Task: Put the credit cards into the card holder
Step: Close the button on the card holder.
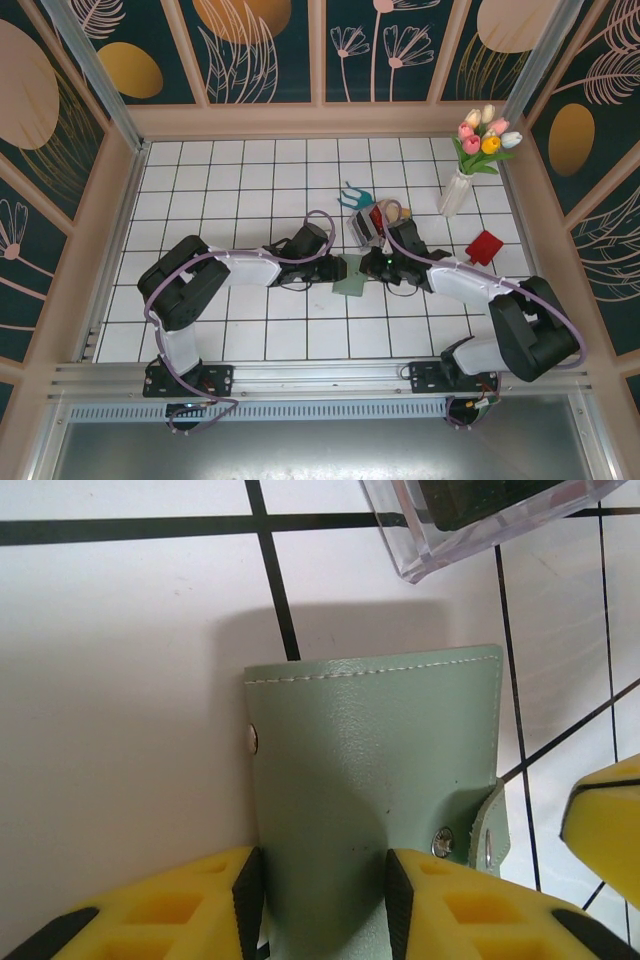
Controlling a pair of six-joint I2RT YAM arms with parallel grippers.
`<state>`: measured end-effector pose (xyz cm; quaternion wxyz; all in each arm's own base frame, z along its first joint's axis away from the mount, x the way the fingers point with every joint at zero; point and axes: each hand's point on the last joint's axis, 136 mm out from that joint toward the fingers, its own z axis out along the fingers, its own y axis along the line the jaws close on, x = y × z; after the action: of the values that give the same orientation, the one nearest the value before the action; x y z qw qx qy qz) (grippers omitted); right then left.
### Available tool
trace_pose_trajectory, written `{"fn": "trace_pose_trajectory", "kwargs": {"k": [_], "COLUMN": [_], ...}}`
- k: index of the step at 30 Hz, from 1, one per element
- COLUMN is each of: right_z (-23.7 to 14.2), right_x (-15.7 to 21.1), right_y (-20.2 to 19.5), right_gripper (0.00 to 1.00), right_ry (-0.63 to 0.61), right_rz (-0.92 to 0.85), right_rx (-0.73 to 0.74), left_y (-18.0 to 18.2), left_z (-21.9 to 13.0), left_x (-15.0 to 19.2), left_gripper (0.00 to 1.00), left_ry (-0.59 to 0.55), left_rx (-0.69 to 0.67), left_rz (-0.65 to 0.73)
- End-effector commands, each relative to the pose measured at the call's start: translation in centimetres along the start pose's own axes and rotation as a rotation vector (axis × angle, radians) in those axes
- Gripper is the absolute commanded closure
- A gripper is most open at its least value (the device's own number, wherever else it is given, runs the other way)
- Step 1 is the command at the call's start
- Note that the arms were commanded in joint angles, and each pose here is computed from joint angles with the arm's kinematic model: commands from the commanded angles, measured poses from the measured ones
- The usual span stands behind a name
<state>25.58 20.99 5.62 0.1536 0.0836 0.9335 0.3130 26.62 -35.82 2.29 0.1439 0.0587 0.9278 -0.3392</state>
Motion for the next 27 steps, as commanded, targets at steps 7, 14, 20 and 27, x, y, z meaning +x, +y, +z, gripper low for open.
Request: {"fn": "trace_pose_trajectory", "kwargs": {"k": [7, 14, 20, 27], "right_z": [1.2, 2.1, 2.4, 0.9], "right_x": [1.0, 0.7, 0.7, 0.3], "right_y": [0.3, 0.8, 0.5, 0.1], "right_gripper": [0.92, 0.93, 0.93, 0.93], "right_ry": [0.061, 0.075, 0.070, 0.015], "right_rz": [0.019, 0.014, 0.022, 0.024], "right_rx": [-0.032, -0.032, -0.023, 0.006], "left_y": [1.5, 1.8, 1.9, 2.1], "left_z": [0.5, 1.1, 1.4, 1.2], "left_x": [3.1, 3.4, 3.7, 3.9], "left_gripper": [0.61, 0.61, 0.63, 0.66], "left_ry": [0.107, 0.127, 0.136, 0.133], "left_rx": [-0.036, -0.041, -0.040, -0.048], "left_rz": [0.018, 0.011, 0.012, 0.007]}}
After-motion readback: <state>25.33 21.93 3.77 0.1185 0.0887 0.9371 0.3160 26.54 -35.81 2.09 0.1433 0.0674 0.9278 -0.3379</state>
